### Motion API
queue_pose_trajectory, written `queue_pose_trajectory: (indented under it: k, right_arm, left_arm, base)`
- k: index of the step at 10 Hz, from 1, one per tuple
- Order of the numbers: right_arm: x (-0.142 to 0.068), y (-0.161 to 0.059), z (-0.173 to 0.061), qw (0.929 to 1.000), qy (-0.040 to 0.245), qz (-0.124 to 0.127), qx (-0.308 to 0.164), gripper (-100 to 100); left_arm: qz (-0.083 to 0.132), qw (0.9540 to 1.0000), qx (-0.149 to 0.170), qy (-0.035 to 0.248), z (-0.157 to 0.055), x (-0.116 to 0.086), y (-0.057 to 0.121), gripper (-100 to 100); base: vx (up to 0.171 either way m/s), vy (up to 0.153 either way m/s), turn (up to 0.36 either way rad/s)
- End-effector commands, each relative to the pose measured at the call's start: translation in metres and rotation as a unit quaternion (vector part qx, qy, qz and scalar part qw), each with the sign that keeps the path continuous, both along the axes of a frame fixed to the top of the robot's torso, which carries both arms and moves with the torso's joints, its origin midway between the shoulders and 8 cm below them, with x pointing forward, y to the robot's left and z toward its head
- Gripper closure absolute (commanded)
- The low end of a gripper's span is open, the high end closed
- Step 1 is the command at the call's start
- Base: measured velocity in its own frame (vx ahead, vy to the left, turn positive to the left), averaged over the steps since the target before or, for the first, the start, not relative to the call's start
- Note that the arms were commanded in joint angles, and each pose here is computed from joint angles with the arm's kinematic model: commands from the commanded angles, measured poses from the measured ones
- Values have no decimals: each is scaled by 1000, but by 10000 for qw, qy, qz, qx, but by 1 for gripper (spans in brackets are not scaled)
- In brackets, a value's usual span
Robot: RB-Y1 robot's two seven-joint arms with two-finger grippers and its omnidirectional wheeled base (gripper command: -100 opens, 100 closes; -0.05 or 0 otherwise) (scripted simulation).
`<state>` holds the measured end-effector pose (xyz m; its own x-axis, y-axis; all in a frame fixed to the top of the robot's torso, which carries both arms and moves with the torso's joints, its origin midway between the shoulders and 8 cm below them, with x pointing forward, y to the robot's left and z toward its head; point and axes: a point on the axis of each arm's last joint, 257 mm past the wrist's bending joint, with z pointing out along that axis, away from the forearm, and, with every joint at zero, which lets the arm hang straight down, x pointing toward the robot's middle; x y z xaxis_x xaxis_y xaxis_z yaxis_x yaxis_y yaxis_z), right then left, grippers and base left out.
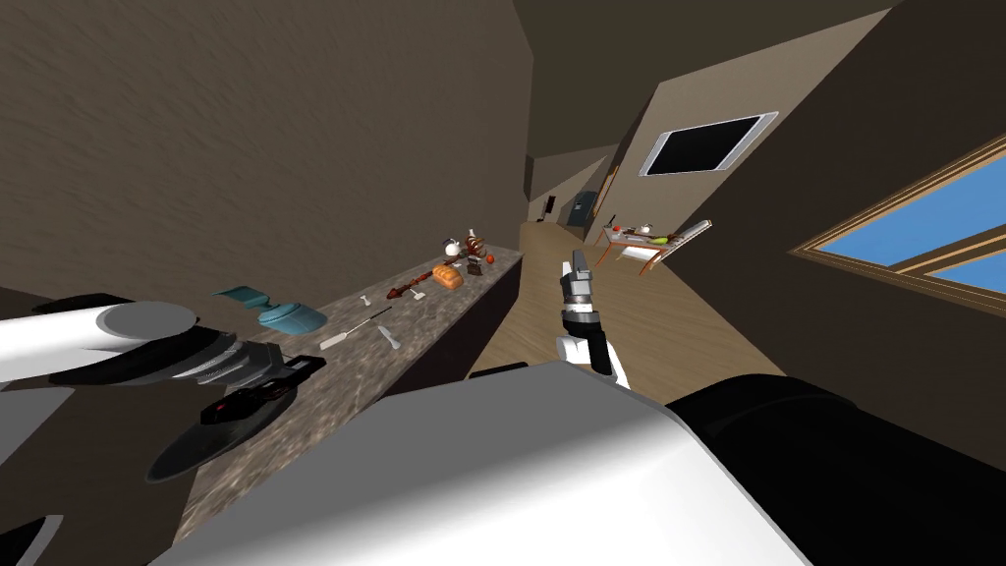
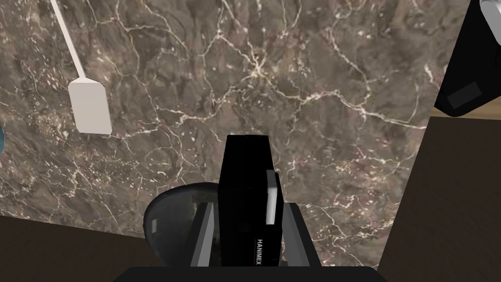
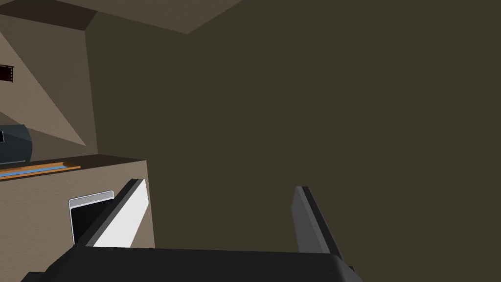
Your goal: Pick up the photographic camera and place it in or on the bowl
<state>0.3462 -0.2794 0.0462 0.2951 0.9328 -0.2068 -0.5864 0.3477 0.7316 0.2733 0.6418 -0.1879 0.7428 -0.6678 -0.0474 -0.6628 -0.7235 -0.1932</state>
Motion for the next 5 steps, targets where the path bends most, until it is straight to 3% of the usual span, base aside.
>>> queue_pose_trajectory:
  k: [1, 5]
  right_arm:
    - [0, 0, 0, 10000, 0, 0, 0, 0]
    - [0, 0, 0, 10000, 0, 0, 0, 0]
  left_arm:
    - [40, 10000, 64, -3, 11, -6, 11, 100]
    - [129, 9999, 91, 41, 27, -22, 33, 100]
  base:
    - [-17, 21, -41]
    - [-15, 21, -23]
